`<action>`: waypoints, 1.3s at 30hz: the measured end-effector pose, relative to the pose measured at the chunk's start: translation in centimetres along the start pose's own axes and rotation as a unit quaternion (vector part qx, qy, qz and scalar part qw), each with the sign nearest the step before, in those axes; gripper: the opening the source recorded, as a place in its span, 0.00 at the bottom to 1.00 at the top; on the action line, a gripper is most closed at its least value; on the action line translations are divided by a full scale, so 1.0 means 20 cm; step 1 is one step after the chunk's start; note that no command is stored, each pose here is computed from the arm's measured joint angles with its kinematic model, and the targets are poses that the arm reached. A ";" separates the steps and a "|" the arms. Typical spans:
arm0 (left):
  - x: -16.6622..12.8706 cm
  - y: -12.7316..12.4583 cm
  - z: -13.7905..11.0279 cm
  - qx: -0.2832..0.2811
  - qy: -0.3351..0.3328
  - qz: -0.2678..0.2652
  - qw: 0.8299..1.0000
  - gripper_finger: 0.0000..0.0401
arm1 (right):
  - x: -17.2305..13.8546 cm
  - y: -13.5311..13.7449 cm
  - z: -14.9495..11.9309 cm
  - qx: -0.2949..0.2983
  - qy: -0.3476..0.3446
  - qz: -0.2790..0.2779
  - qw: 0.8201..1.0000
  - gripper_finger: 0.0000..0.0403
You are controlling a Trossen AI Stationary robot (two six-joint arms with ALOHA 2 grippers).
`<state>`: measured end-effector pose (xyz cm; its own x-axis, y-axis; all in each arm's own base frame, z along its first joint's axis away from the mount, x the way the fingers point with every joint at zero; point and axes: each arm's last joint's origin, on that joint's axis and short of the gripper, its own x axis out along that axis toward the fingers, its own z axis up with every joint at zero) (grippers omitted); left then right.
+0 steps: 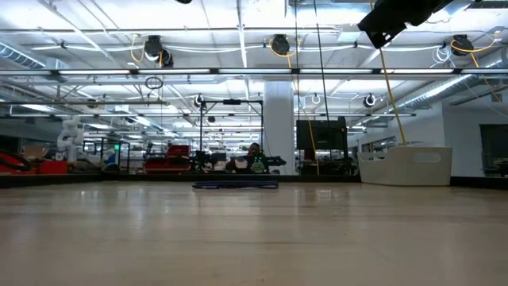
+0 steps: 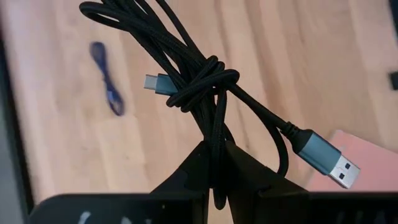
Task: Pick and place USB-C Cables
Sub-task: Put the black charger cable into the white bin
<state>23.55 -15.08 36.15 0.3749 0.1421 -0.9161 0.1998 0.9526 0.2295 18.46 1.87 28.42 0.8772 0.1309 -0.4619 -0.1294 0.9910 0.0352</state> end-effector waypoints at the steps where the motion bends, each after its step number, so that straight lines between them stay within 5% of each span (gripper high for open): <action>1: 0.00 0.00 0.00 -0.001 -0.005 0.007 1.000 0.09 | 0.00 0.00 0.00 0.000 0.000 0.000 1.000 0.02; 19: -0.18 0.19 -0.01 0.016 -0.235 0.111 0.965 0.09 | 0.00 0.00 0.00 0.000 -0.003 0.000 1.000 0.02; 26: -0.10 0.30 -0.19 -0.040 -0.329 0.123 0.935 0.09 | 0.00 0.00 0.00 0.000 -0.003 0.000 1.000 0.02; 39: 0.28 0.39 -0.49 -0.063 -0.438 0.088 0.892 0.09 | 0.02 -0.01 0.06 -0.005 -0.062 -0.025 0.998 0.02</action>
<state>18.27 -4.26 29.62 0.9655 0.0797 -0.2479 -0.0143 0.9669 0.2549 19.50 1.82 29.31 0.9331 0.0846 -0.3495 -0.0878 0.9961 0.0065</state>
